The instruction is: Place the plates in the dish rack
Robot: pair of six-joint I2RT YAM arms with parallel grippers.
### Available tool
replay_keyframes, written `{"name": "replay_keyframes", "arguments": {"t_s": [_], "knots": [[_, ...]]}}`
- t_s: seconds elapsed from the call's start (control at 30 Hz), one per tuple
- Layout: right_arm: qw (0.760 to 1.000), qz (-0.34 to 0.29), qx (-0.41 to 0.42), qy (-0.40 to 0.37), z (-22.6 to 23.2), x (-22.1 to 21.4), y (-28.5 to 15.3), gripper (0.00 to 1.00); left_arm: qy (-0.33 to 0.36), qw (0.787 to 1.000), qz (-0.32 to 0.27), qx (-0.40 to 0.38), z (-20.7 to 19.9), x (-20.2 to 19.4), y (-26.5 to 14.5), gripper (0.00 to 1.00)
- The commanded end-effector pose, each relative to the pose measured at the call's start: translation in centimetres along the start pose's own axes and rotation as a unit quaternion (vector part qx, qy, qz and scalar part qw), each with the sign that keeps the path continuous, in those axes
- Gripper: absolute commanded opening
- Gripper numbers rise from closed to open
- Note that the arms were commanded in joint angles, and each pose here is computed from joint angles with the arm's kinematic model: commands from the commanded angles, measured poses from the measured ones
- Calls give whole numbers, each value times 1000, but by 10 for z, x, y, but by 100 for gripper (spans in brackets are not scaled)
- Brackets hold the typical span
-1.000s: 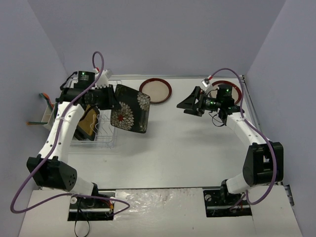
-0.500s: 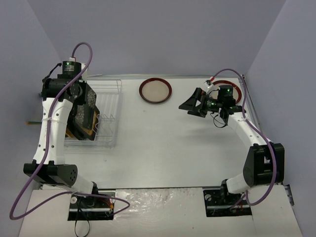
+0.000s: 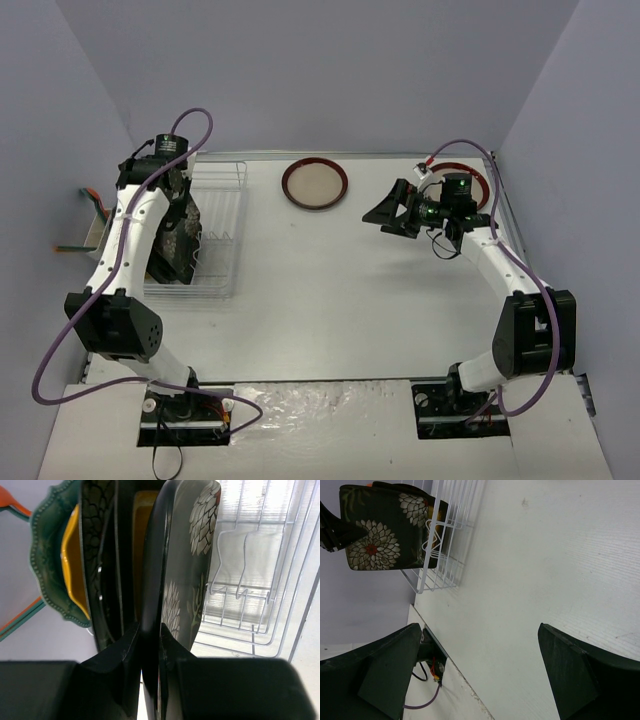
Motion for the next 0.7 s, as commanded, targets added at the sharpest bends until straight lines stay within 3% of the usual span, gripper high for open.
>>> {"name": "replay_keyframes", "arguments": {"t_s": [0.0,0.37,0.57,0.67], "knots": [[999,-24,14,-41,15,14,-5,100,-38,996,-72,29,12,19,-2,0],[999,-24,9,-37,13,14,-4,100,-43,997,-53,19,0,7,24,0],[999,-27,4,-38,12,14,-5,100,-40,998,-44,14,-2,4,30,5],[999,-34,-6,-39,12,14,-5,100,-41,998,-48,14,-1,3,26,19]]}}
Point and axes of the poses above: each gripper's point midway between its finger pads, its own y axis out along the fingers, its own z axis along the line the jaws close on, x = y × z, the point moved 9 cm from there along -y, back along the fingers, and after that the axes turned 3 degrees about y, right-handed, at the moved point
